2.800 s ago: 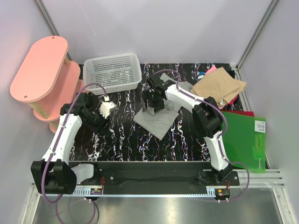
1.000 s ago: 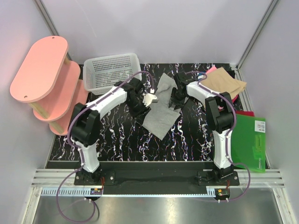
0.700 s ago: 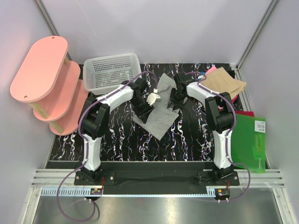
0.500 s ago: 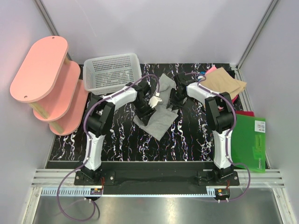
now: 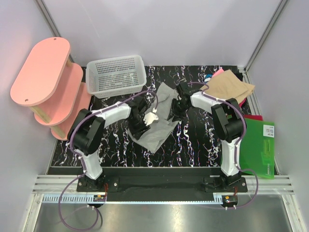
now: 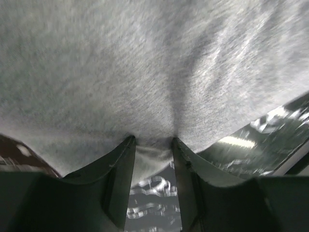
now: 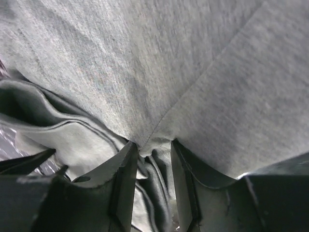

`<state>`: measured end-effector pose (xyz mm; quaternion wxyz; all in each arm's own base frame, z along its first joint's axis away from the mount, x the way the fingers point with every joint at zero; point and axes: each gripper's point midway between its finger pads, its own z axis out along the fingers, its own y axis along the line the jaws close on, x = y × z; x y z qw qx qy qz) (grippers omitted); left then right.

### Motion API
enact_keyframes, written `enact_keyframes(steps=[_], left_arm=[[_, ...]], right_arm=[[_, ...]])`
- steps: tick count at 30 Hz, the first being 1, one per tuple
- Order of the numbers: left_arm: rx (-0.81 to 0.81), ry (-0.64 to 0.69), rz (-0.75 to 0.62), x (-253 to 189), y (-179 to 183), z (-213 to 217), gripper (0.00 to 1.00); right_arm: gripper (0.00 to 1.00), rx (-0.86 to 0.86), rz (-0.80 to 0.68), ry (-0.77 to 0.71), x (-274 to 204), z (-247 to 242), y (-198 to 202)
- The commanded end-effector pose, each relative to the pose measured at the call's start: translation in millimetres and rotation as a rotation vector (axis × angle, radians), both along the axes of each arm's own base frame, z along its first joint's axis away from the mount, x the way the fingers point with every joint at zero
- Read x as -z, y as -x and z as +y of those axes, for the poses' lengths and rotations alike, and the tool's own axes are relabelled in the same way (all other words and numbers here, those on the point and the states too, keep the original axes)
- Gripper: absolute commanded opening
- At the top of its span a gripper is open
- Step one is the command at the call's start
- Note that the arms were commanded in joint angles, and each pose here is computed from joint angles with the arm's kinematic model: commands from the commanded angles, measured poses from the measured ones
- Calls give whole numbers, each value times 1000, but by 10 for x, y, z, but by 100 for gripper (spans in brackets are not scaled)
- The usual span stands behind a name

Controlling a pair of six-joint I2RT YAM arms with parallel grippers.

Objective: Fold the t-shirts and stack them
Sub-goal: Grab one side of the 2/3 rectangular tshirt with right arm

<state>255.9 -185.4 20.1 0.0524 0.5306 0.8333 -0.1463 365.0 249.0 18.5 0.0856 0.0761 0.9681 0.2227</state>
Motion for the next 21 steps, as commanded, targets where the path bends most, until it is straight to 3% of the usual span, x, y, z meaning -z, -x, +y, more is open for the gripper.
enact_keyframes(steps=[1,8,13,21], left_arm=[[45,-229,30,104,426,694,42],[-23,-133,-70,-206,428,612,42],[-83,56,-197,-792,262,320,43],[-193,251,-329,-1519,40,231,43]], right_arm=[[41,-44,59,86,233,-22,344],[41,-89,-28,152,38,46,242],[41,-90,-112,139,-419,87,130],[52,-142,-298,248,-997,57,117]])
